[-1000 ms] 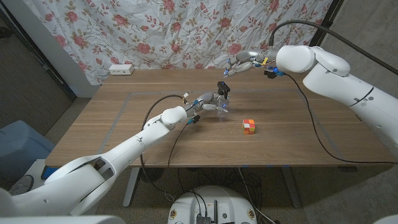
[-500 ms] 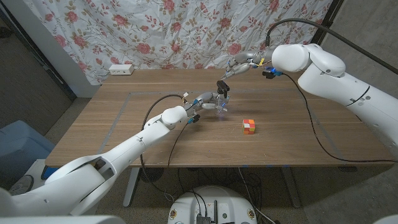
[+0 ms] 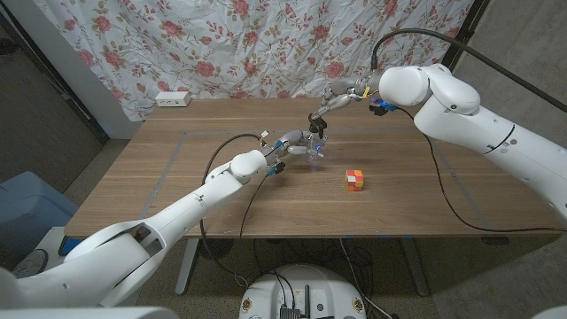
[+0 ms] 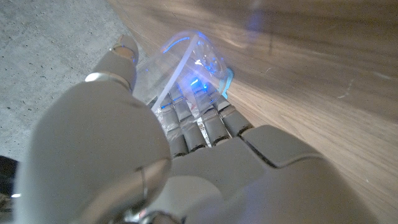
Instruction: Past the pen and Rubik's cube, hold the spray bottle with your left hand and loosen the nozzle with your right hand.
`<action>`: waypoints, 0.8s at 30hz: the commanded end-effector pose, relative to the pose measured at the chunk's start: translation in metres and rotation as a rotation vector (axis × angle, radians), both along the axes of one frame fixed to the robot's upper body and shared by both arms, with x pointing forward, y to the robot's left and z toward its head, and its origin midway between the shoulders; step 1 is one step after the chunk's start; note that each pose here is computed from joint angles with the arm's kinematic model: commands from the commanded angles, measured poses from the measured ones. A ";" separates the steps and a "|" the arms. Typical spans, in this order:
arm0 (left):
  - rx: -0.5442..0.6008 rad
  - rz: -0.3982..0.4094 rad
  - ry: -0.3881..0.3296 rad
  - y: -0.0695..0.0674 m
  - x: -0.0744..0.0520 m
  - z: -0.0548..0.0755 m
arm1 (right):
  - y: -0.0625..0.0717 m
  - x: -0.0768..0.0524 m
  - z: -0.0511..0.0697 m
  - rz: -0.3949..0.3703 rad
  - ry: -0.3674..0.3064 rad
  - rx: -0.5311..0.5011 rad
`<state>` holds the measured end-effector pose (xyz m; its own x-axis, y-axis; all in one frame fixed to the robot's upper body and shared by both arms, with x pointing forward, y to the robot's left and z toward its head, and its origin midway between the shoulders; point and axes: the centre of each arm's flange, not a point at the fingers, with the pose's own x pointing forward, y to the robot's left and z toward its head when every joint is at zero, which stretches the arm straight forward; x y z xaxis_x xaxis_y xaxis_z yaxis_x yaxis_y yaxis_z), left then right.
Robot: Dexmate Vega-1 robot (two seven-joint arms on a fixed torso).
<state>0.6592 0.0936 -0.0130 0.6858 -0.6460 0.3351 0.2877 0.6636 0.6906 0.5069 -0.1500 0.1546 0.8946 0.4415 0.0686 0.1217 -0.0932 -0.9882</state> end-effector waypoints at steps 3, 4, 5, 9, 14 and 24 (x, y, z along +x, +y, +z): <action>-0.008 -0.002 0.002 -0.001 -0.002 -0.002 | 0.013 0.001 -0.010 -0.037 -0.003 -0.023; -0.008 -0.002 0.001 -0.001 -0.002 -0.002 | 0.014 0.002 -0.011 -0.035 -0.002 -0.025; -0.008 -0.003 0.001 -0.001 -0.003 -0.002 | 0.015 0.002 -0.012 -0.034 0.002 -0.027; -0.009 -0.001 0.004 -0.001 -0.004 -0.003 | 0.018 0.003 -0.015 -0.038 0.010 -0.040; -0.014 -0.004 0.006 -0.002 -0.005 -0.005 | 0.019 0.005 -0.017 -0.045 0.006 -0.040; -0.021 0.000 0.011 -0.003 -0.007 -0.007 | 0.019 0.011 -0.020 -0.062 0.013 -0.042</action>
<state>0.6545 0.0915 -0.0177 0.6862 -0.6435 0.3392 0.2934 0.6716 0.6804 0.5124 -0.1324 0.1401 0.9142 0.4021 0.0508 0.1134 -0.1335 -0.9845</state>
